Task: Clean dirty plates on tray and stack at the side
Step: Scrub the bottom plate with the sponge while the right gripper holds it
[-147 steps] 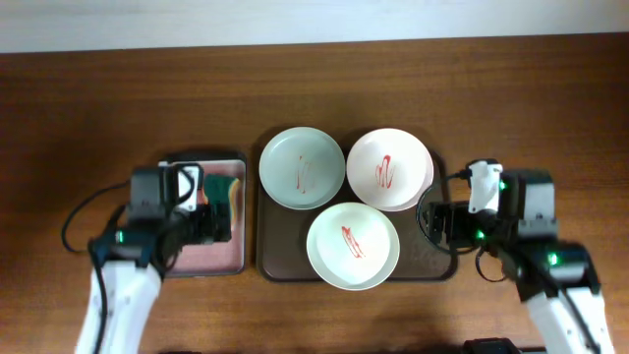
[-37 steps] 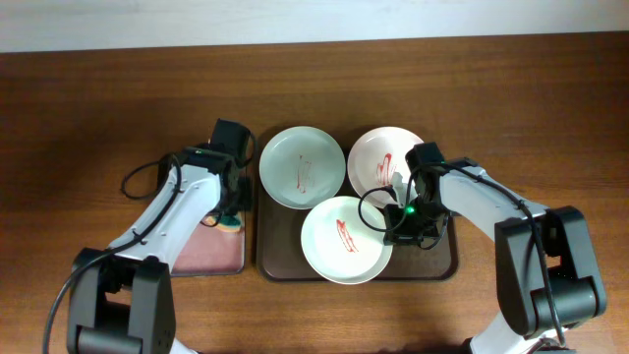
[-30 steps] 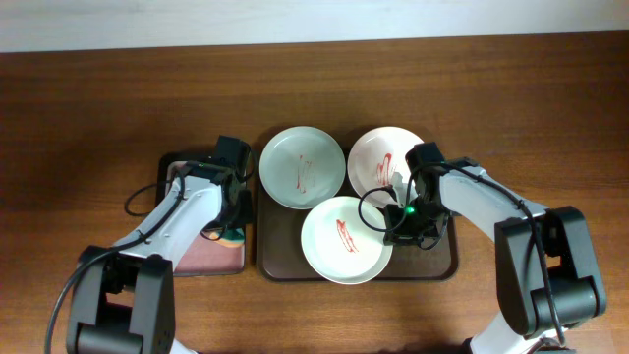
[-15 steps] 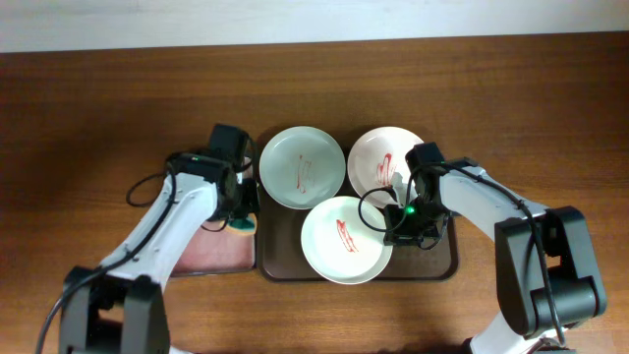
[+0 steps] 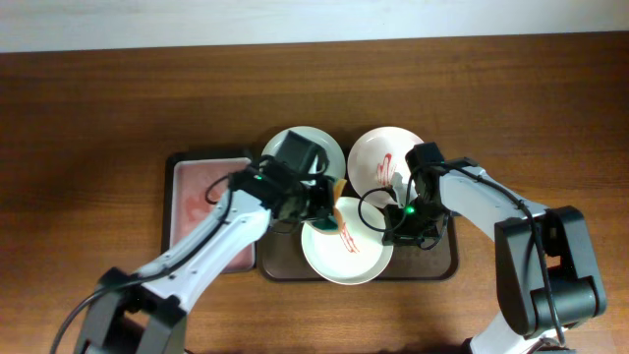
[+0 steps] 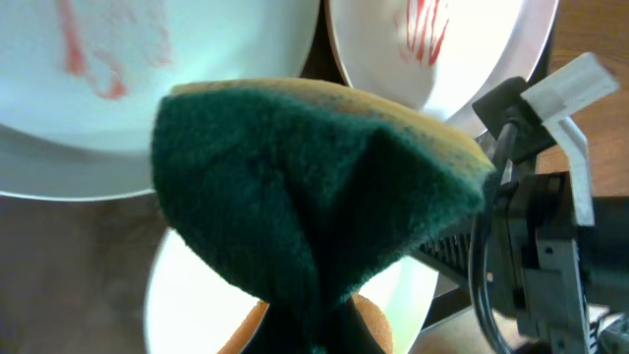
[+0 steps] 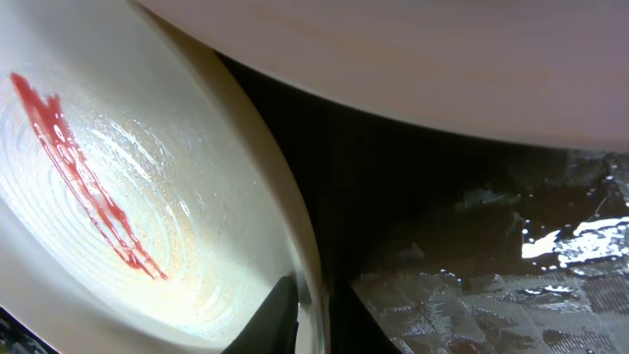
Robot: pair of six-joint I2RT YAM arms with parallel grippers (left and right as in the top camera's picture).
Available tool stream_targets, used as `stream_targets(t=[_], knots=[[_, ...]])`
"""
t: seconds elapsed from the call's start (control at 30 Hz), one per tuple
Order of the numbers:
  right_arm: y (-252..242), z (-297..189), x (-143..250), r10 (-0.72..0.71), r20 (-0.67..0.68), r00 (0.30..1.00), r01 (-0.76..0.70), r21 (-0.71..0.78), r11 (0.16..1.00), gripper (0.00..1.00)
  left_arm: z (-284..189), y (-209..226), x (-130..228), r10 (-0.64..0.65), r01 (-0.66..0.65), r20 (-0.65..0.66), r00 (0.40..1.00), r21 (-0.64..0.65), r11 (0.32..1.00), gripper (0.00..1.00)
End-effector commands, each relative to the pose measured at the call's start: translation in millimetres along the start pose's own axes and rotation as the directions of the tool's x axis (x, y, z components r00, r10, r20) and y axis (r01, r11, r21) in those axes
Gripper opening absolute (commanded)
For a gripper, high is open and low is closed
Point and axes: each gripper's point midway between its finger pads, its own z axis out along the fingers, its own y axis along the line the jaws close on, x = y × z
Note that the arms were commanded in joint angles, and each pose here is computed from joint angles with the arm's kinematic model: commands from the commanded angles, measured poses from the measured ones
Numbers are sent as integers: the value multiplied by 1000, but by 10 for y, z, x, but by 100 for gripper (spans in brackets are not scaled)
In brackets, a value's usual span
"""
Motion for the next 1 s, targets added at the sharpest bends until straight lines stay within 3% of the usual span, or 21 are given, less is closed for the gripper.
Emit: stream_targets(t=[0.0,0.1,0.3,0.53,0.77,0.97], knots=[[27,28,6,0,-11,1000,0,-7,1000,14,227,-161,105,-117,118,-48,992,14,993,0],[27,28,6,0,-11,1000,0,-7,1000,14,374,-336,216,-105,111,-98,990,67,992,0],[26,28,7,0,-11,1000,0,-7,1000,15,630,-324,414,-259,264,-163,952,6,965,0],[27,28,7,0,-11,1000,0,-7,1000,14,856,-200,482,-288,284,-179,941,-46,958,0],[23,27,34,5,-22,1000,-6,-5,1000,14,901,295,554,-283,252,-70,956,-291,923,0],[-15,26,87,16,-42,999,-16,16,1000,6,822,499,626,-287,243,-58,956,-389,889,0]])
